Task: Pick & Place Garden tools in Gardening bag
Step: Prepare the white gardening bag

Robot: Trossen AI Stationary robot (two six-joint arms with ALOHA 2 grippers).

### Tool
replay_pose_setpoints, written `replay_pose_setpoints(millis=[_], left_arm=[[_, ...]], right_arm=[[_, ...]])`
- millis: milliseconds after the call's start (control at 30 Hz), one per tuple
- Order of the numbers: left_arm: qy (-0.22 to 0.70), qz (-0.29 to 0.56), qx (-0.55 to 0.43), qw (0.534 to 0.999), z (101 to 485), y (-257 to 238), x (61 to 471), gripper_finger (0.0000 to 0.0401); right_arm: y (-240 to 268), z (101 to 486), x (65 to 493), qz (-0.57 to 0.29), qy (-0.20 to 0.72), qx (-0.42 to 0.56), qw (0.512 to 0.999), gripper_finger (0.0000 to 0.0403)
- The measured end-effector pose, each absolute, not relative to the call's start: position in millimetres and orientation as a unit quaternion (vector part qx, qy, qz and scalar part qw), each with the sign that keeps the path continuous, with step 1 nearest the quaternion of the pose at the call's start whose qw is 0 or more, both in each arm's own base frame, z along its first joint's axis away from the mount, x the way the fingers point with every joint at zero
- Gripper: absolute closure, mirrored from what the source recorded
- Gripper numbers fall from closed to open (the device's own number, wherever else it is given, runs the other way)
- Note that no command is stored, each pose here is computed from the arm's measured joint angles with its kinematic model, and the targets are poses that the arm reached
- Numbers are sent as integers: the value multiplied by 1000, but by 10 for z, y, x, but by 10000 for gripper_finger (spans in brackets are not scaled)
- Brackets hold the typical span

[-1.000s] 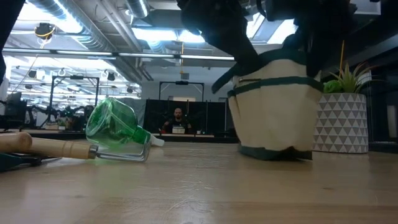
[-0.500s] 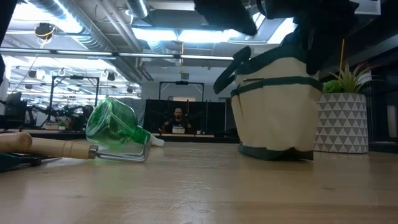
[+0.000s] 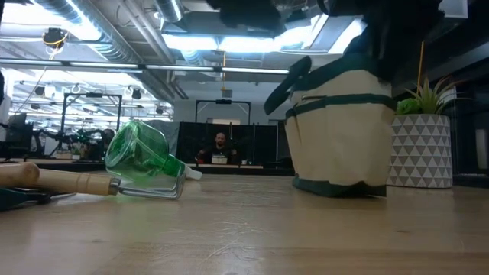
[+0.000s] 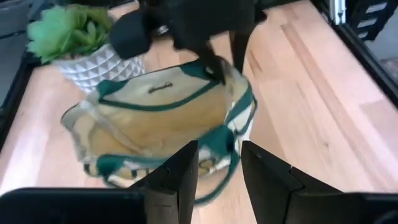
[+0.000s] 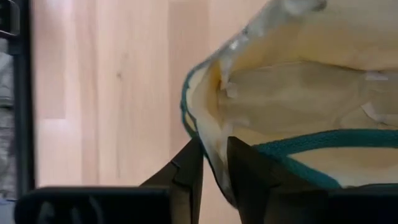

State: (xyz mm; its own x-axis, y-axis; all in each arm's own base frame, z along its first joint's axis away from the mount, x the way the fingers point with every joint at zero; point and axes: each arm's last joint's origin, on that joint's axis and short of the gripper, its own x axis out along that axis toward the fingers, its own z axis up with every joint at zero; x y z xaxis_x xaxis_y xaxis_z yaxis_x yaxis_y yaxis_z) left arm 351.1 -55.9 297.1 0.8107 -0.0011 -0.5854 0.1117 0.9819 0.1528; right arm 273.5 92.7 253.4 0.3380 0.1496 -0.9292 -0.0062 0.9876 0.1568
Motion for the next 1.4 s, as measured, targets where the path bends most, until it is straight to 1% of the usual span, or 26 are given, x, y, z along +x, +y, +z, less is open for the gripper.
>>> replay_pose_setpoints(millis=[133,233,500,633,733,833,967,1167,1267,1400], left_arm=[[283,-28,70,956,3007,-515,3176,283],[244,-24,54,968,3073,-486,2879,283],[158,-38,33,986,3063,-413,2072,283],[120,-40,26,992,3084,-347,1750,283],[104,-38,3,994,3073,-315,1605,283],[115,-37,-11,993,3032,-292,1497,283],[124,-35,10,992,3027,-267,1393,283],[73,-73,45,994,3091,-254,1228,283],[35,-69,55,995,2942,-238,1165,283],[-3,-19,51,999,2582,-181,1104,283]], right_arm=[[926,2587,2708,61,567,73,818,327],[919,2602,2700,60,565,77,819,327],[916,2623,2699,62,559,79,823,327],[915,2622,2697,62,559,79,823,327],[915,2622,2696,63,560,76,823,327],[914,2622,2697,70,559,66,824,327],[915,2623,2700,71,557,65,825,327],[923,2635,2724,74,546,68,832,327],[931,2648,2748,78,534,71,839,327],[934,2654,2759,79,528,72,842,327]])
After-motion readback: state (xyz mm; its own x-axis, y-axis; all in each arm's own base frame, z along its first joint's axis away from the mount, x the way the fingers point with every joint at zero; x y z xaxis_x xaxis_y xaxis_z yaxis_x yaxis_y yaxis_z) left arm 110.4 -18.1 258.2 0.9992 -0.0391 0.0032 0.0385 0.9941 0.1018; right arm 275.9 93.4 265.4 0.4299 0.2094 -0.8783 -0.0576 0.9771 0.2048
